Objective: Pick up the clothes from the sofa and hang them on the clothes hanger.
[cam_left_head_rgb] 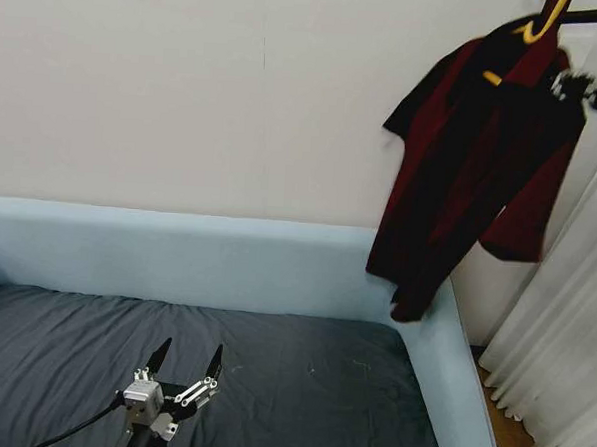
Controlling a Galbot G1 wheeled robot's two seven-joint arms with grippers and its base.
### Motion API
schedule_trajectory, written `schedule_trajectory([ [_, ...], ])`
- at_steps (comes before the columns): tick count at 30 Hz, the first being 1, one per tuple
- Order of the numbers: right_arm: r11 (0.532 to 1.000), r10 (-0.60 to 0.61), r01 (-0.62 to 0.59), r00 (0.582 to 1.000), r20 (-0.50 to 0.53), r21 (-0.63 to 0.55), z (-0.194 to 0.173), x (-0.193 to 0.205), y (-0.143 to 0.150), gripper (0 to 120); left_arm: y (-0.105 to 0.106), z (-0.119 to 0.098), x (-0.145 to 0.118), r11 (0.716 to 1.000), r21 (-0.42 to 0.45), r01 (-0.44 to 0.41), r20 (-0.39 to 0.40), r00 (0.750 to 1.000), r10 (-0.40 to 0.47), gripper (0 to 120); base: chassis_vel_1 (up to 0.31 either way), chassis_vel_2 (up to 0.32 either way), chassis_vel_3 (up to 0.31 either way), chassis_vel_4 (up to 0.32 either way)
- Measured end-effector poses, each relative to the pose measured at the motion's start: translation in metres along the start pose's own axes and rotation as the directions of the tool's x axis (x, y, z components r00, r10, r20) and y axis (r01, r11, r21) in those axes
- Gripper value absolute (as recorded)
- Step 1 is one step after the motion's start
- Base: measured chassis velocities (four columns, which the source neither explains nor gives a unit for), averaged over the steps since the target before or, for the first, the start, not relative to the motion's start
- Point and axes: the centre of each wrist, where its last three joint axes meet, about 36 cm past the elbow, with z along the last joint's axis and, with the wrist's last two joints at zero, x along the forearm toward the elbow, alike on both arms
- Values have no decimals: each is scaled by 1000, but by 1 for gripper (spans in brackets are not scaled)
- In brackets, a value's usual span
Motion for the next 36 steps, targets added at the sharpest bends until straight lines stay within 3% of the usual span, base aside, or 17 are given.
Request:
schedule_trajectory([
  [9,993,114,-111,990,-88,39,-28,22,18,8,0,0,0,1000,0,0,0,1000,0,100,0,0,0,0],
  [21,964,251,-236,960,-120,125,-13,9,3,8,0,0,0,1000,0,0,0,1000,0,100,0,0,0,0],
  [27,937,314,-290,943,-108,194,-10,-20,-1,8,0,0,0,1000,0,0,0,1000,0,100,0,0,0,0],
  [29,915,351,-319,931,-98,246,-10,-48,-1,8,0,0,0,1000,0,0,0,1000,0,100,0,0,0,0],
  [36,892,391,-348,914,-108,287,-10,-92,3,8,0,0,0,1000,0,0,0,1000,0,100,0,0,0,0],
])
